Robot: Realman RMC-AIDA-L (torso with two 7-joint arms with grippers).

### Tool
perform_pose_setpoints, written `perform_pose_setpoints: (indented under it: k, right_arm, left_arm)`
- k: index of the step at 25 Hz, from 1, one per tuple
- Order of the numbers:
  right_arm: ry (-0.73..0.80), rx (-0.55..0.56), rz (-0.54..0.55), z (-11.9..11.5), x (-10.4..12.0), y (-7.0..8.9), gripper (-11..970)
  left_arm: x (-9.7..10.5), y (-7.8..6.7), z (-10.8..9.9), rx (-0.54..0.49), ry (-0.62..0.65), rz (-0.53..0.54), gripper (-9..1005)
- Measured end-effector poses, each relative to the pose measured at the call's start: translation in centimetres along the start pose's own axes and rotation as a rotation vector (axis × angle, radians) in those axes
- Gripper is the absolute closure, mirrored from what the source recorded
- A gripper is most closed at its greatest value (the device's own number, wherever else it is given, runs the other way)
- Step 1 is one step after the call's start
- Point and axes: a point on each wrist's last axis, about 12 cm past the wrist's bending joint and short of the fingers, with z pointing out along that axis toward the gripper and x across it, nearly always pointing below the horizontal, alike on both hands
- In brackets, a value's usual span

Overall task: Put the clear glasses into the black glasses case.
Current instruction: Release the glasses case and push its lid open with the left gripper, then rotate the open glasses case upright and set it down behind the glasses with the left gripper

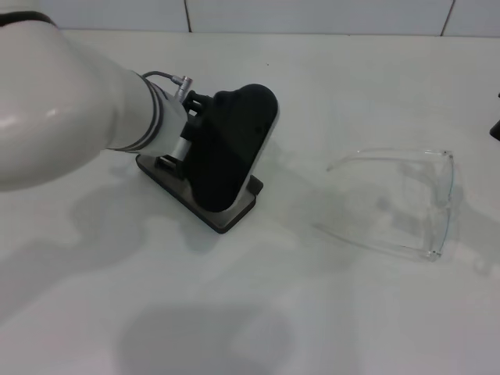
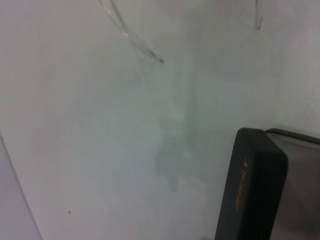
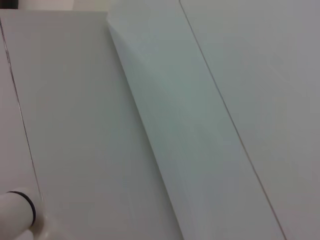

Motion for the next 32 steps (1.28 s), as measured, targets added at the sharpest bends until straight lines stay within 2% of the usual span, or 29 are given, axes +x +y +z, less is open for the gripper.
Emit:
perform_pose_setpoints:
  k: [5, 14, 24, 29, 32]
  right_arm:
    - [-0.015, 0.011, -0.007, -0.5, -0.1, 0.2, 141]
    - [-0.018, 0.020, -0.011, -0.9, -0.1, 0.3, 147]
    - [-0.029, 0.034, -0.022, -1.0, -0.3, 0.1, 153]
    - [-0.029, 0.037, -0.021, -1.2, -0.2, 0.2, 156]
    - [-0.029, 0.038, -0.022, -1.3, -0.3, 0.3, 158]
  left_arm:
    - [-0.2, 0.2, 0.7, 0.013, 0.011, 0.020, 232]
    - [-0.7, 0.5, 0.7, 0.016, 0.007, 0.028, 247]
    - [-1.0, 0.5, 0.5, 0.031, 0.006, -0.023, 716]
    - [-1.2, 0.5, 0.2, 0.038, 0.004, -0.056, 800]
    - [-1.4, 1.1, -0.4, 0.014, -0.010, -0.103, 801]
